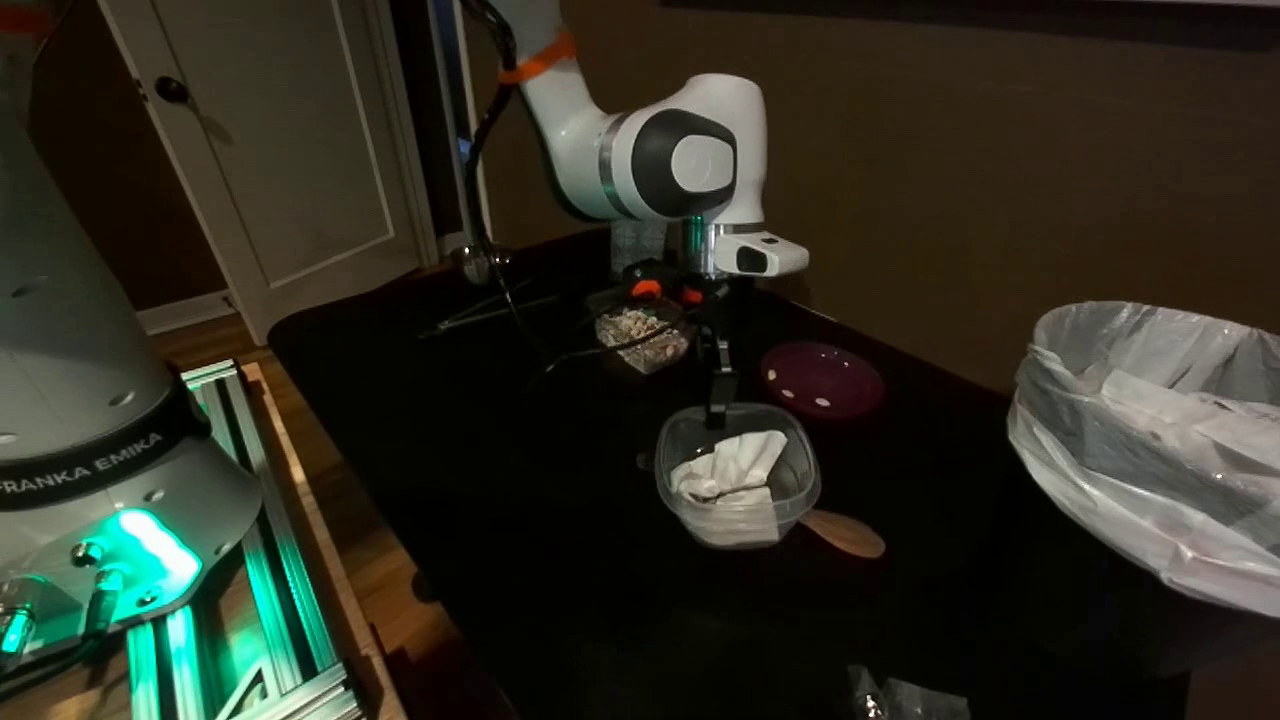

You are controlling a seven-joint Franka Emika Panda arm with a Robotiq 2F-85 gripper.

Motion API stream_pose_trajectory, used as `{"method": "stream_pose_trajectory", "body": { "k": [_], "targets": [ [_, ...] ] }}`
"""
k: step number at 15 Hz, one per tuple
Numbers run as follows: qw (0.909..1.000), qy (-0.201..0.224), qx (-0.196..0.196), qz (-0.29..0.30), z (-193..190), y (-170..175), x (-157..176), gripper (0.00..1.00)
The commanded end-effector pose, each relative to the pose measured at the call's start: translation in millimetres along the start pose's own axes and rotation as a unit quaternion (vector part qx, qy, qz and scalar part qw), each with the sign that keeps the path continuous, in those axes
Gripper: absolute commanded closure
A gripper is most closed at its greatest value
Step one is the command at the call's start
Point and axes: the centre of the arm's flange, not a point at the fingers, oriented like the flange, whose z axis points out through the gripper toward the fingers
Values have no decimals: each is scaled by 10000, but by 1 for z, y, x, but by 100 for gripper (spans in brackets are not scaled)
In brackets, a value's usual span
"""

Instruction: Move the silver bowl to the left, pick up the lunchbox on the right and put it on the lid

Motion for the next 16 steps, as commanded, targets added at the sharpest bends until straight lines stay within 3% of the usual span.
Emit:
{"method": "stream_pose_trajectory", "body": {
  "k": [1,6,10,12,13,16],
  "targets": [
    [9951,498,-249,-822,-54,-32,-35,99],
    [9692,722,-235,-2342,-108,-88,-69,99],
    [9360,713,-125,-3444,-144,-105,-51,99],
    [9205,487,37,-3878,-153,-106,-41,99],
    [9339,739,-14,-3499,-141,-112,-61,94],
    [9237,658,79,-3774,-147,-112,-55,94]
  ]
}}
